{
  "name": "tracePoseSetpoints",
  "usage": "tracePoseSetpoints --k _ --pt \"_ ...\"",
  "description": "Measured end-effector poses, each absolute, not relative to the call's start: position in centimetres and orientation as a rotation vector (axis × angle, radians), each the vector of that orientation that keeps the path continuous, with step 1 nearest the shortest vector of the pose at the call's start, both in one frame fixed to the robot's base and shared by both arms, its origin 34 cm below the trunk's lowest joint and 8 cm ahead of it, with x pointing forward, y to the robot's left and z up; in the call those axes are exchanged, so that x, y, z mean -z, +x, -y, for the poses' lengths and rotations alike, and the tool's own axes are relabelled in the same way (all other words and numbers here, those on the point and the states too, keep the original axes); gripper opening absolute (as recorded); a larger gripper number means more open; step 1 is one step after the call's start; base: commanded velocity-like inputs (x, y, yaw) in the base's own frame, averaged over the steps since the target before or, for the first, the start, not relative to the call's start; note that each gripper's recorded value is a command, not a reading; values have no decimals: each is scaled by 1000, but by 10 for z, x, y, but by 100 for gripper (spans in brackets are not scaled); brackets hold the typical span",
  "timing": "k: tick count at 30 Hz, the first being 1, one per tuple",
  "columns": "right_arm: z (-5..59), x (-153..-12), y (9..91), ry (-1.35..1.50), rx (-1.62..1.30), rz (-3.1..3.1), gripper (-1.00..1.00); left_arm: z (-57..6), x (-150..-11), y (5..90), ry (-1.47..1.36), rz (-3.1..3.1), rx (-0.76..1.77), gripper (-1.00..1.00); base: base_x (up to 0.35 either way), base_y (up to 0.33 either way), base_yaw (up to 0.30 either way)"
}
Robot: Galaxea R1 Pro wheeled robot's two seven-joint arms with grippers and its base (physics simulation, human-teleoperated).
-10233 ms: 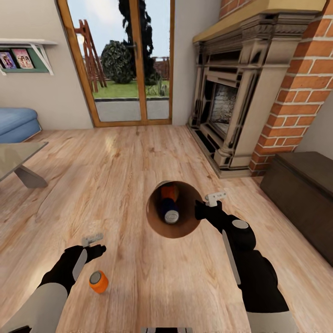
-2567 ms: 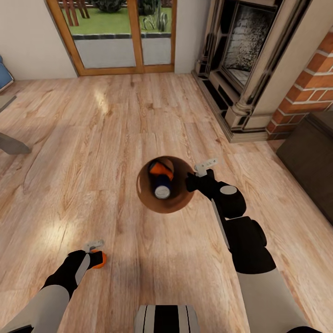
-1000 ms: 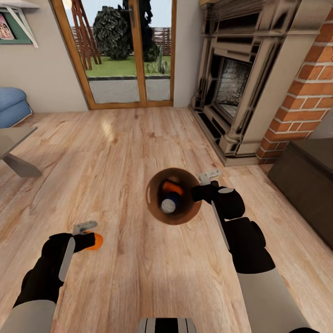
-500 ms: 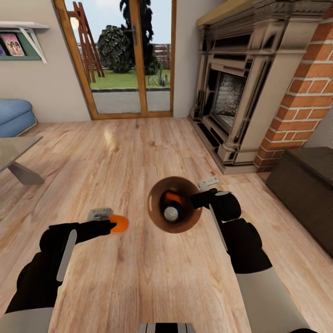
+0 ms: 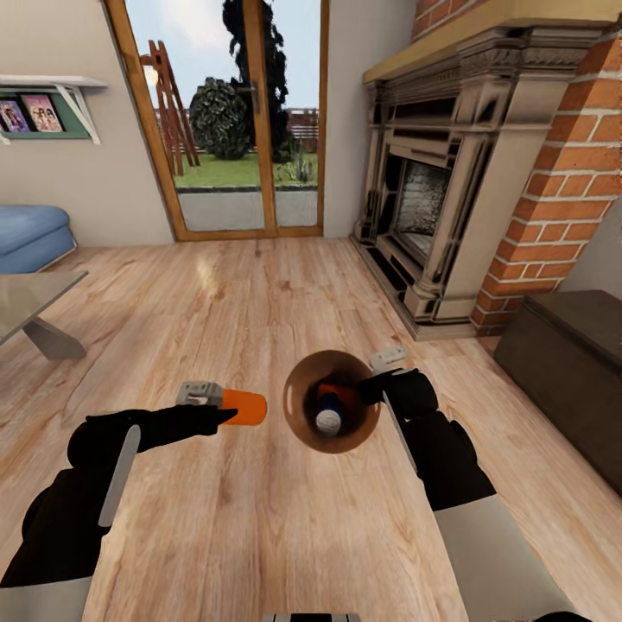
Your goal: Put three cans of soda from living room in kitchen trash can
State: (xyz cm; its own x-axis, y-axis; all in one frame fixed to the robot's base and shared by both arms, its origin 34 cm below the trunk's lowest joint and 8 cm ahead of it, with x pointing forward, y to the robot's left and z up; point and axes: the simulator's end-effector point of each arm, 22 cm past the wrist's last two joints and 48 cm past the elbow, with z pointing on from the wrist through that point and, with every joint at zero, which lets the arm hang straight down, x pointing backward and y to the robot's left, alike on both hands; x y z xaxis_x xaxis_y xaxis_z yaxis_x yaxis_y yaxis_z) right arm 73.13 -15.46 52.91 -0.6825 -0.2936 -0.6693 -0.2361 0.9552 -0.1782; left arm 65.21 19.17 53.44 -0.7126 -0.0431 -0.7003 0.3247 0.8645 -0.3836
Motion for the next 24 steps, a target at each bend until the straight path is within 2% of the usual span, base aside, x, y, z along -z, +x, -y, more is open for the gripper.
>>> tracePoseSetpoints --k 10,24 --pt "156 -523 722 -380 110 -2393 -100 -160 -583 629 345 -2173 868 -100 0 0 0" --pt "151 -547 716 -388 114 -2372 -100 -108 -609 598 537 -2132 943 -100 0 0 0"
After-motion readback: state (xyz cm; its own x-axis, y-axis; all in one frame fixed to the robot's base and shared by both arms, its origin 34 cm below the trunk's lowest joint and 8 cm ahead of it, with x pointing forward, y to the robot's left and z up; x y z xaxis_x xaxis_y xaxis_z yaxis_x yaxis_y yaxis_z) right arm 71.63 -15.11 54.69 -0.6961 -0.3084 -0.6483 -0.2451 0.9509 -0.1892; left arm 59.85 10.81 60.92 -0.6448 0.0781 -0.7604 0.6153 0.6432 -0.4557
